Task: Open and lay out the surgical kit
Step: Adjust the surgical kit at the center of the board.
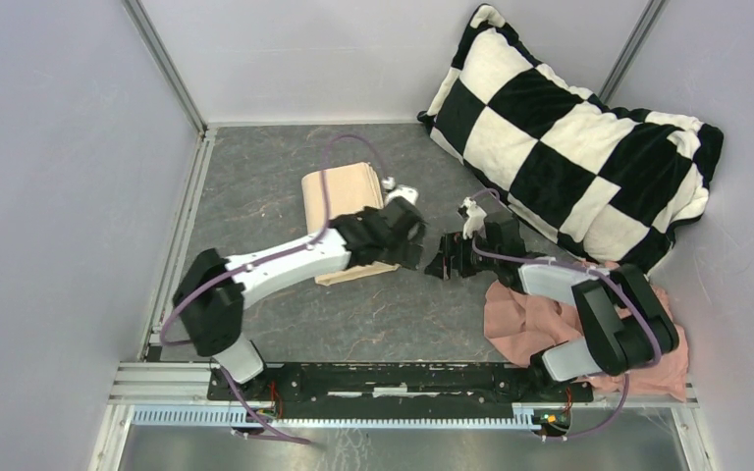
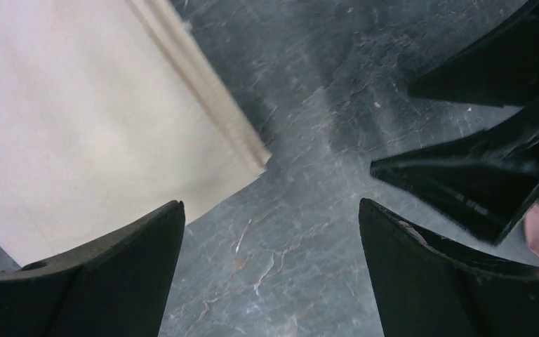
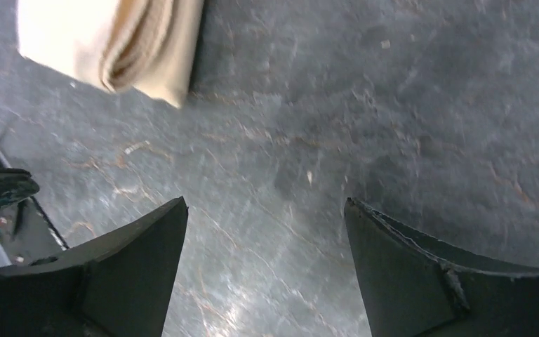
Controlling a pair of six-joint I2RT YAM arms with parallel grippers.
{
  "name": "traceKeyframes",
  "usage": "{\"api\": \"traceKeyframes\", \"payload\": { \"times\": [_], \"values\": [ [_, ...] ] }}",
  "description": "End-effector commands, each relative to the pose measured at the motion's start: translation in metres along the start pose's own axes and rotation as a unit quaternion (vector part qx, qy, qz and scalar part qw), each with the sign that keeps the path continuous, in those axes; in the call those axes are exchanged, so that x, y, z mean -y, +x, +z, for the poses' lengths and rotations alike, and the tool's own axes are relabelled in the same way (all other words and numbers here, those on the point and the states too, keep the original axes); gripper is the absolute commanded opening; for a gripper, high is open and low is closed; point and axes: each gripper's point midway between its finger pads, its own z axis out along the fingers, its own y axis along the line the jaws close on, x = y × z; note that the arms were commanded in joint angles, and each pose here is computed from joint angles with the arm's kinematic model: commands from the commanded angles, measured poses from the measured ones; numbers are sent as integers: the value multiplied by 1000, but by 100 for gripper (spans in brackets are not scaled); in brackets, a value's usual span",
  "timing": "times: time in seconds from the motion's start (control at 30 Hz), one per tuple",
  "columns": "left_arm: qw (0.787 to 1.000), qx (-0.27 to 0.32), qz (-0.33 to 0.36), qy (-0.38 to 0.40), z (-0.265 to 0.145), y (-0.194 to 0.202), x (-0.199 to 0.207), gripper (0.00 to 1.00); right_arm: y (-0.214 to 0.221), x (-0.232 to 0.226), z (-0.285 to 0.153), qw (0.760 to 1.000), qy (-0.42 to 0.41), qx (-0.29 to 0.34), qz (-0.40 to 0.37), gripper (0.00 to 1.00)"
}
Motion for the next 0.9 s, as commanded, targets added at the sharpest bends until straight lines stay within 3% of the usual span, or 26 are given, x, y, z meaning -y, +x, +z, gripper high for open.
{"api": "traceKeyframes", "payload": {
  "times": [0.0,0.17,0.23,0.47,0.6,0.7,0.87],
  "values": [
    [981,29,116,-156,-1,-11,-18,98,12,20,-14,998,48,15,-36,88],
    [969,30,153,-191,13,-7,-11,93,18,50,-35,987,144,36,-57,89],
    [966,24,164,-197,19,-3,-10,90,14,53,-42,984,160,52,-65,95],
    [961,14,187,-205,34,2,-2,79,-3,37,-55,985,107,119,-63,97],
    [957,8,195,-215,42,6,-4,75,-3,29,-51,987,81,110,-79,98],
    [955,6,201,-219,46,8,-5,74,-2,9,-36,995,13,97,-33,95],
    [956,14,200,-216,42,3,-6,69,-19,-26,-21,985,-101,126,66,90]
  ]
}}
